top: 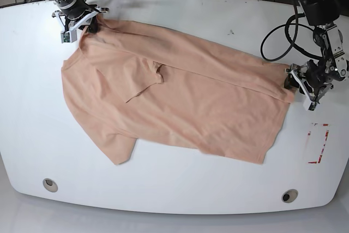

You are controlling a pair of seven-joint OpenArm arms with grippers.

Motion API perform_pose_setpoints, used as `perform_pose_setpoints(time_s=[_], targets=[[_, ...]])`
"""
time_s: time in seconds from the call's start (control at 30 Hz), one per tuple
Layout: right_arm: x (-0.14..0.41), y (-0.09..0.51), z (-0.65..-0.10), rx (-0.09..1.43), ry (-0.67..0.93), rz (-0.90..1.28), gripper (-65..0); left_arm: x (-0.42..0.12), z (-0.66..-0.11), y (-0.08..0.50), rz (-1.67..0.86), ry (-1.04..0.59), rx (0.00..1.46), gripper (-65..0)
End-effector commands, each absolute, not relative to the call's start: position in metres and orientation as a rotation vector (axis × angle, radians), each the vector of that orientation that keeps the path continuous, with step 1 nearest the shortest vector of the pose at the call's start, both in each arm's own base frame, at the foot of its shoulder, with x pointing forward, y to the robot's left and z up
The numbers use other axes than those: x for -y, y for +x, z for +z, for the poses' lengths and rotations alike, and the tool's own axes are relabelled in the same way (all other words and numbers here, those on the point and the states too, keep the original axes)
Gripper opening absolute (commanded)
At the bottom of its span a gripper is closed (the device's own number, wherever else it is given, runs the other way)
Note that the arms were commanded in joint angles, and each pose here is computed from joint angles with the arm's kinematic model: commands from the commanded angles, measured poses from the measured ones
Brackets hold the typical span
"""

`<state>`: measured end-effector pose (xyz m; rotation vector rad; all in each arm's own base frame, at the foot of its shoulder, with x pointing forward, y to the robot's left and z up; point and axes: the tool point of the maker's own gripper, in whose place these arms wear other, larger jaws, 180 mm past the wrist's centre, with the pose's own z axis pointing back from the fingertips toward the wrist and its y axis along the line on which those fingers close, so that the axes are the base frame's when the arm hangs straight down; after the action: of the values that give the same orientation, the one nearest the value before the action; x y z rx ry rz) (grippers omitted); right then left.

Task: Fold the T-shirt properly
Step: 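Open the left gripper and regrasp the shirt edge, then pull the held shirt edge away from the hem with both grippers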

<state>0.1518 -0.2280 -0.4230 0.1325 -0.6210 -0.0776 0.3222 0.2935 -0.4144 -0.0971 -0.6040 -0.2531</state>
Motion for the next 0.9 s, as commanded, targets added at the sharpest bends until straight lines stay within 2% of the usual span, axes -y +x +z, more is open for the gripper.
perform_pose_setpoints(time_s=[0.0, 0.1, 0.17, 0.2, 0.37, 0.4, 0.53, 0.87], targets=[[0.232, 0.156, -0.418, 0.634, 0.117, -0.07, -56.9, -0.299, -0.408, 0.328, -0.268, -0.076, 0.619, -31.1], [0.232, 0.157, -0.418, 0.636, 0.117, -0.069, -56.9, -0.295, -0.413, 0.326, -0.299, -0.062, 0.592, -31.4], [0.232, 0.158, -0.417, 0.64, 0.115, -0.068, -56.9, -0.292, -0.416, 0.325, -0.324, -0.054, 0.576, -34.7], [0.232, 0.158, -0.417, 0.64, 0.115, -0.068, -56.9, -0.291, -0.417, 0.324, -0.334, -0.049, 0.568, -37.8], [0.232, 0.159, -0.416, 0.643, 0.115, -0.067, -58.2, -0.296, -0.422, 0.32, -0.364, -0.007, 0.53, -62.9], [0.232, 0.159, -0.416, 0.643, 0.115, -0.067, -59.6, -0.297, -0.423, 0.319, -0.367, 0.0, 0.524, -64.7], [0.241, 0.161, -0.413, 0.639, 0.093, -0.039, -64.0, -0.303, -0.429, 0.304, -0.36, 0.012, 0.497, -63.9], [0.238, 0.157, -0.412, 0.554, 0.076, 0.111, -64.5, -0.333, -0.413, 0.259, -0.326, 0.118, 0.47, -64.0]])
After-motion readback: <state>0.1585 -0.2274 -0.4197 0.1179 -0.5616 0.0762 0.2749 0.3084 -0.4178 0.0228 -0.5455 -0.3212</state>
